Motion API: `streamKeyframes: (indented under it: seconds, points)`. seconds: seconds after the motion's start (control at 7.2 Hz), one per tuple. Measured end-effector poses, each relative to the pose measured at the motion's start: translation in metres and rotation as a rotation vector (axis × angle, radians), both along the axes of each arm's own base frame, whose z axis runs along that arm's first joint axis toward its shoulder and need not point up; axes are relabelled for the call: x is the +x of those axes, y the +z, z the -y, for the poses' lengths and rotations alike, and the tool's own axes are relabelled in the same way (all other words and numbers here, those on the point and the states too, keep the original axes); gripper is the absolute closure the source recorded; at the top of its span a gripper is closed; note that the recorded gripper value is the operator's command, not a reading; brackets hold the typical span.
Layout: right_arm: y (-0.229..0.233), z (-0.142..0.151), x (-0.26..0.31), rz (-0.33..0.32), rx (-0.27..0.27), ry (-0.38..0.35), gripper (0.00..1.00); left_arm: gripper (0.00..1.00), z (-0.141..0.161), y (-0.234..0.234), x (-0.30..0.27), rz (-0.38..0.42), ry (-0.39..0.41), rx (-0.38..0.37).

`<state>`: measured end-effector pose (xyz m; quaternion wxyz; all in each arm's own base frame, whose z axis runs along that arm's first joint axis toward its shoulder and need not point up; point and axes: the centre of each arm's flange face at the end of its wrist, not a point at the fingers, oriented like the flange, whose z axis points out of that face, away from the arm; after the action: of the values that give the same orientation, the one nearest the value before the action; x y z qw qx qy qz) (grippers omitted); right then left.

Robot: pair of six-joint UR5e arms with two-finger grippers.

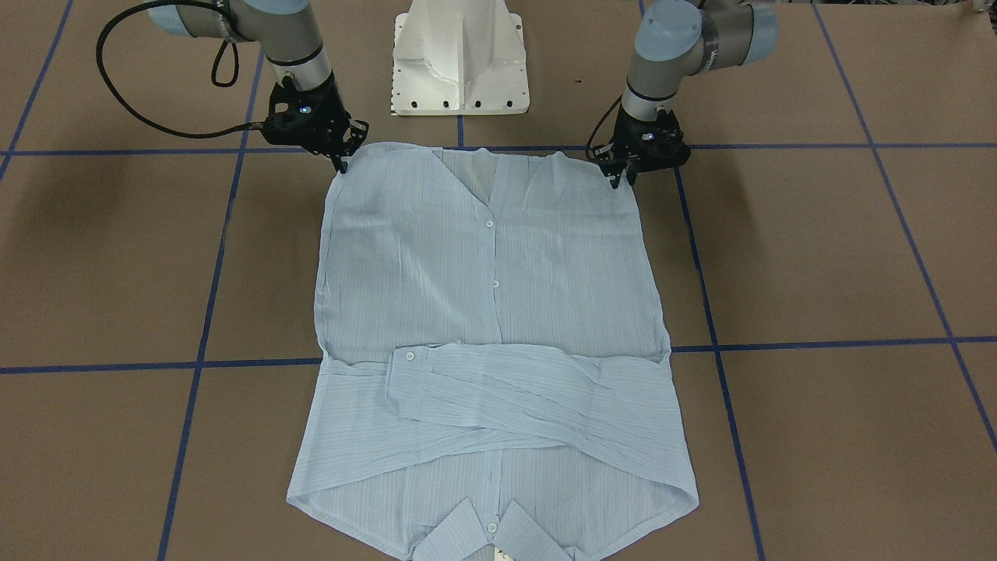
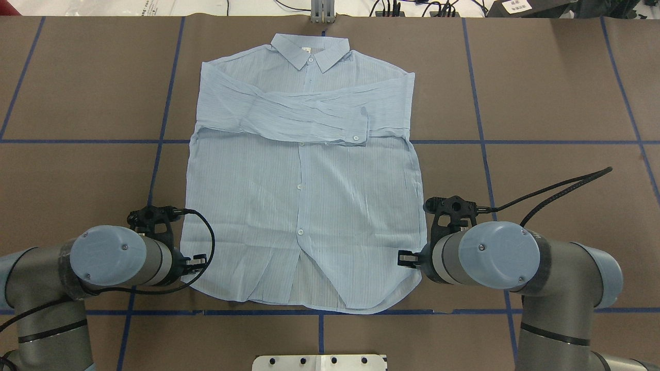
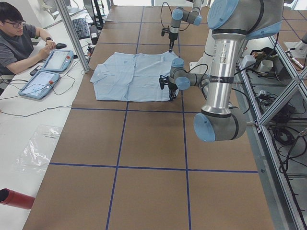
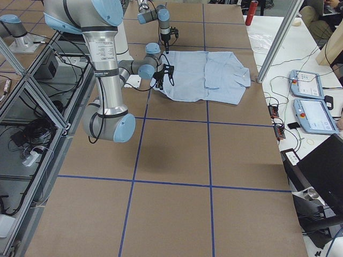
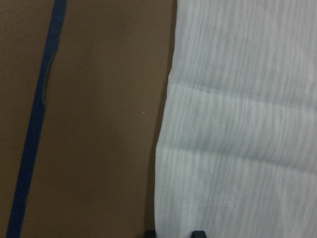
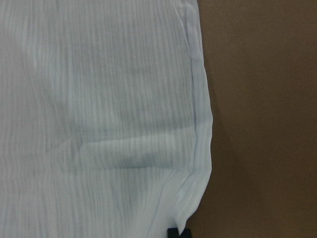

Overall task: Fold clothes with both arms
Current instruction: 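Grasp both side edges of the shirt near the hem with both grippers, then lift the hem with both grippers and fold it over toward the collar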

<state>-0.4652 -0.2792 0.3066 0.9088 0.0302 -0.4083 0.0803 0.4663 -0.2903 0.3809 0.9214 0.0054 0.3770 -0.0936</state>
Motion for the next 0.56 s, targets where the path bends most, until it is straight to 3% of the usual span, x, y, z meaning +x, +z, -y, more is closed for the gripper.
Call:
streamKeyframes:
  seconds: [0.56]
  points:
    - [-0.002,0.007,0.005,0.004,-0.001,0.013,1.0,1.0,0.0,-0.013,-0.008,-0.027,-0.002,0.01]
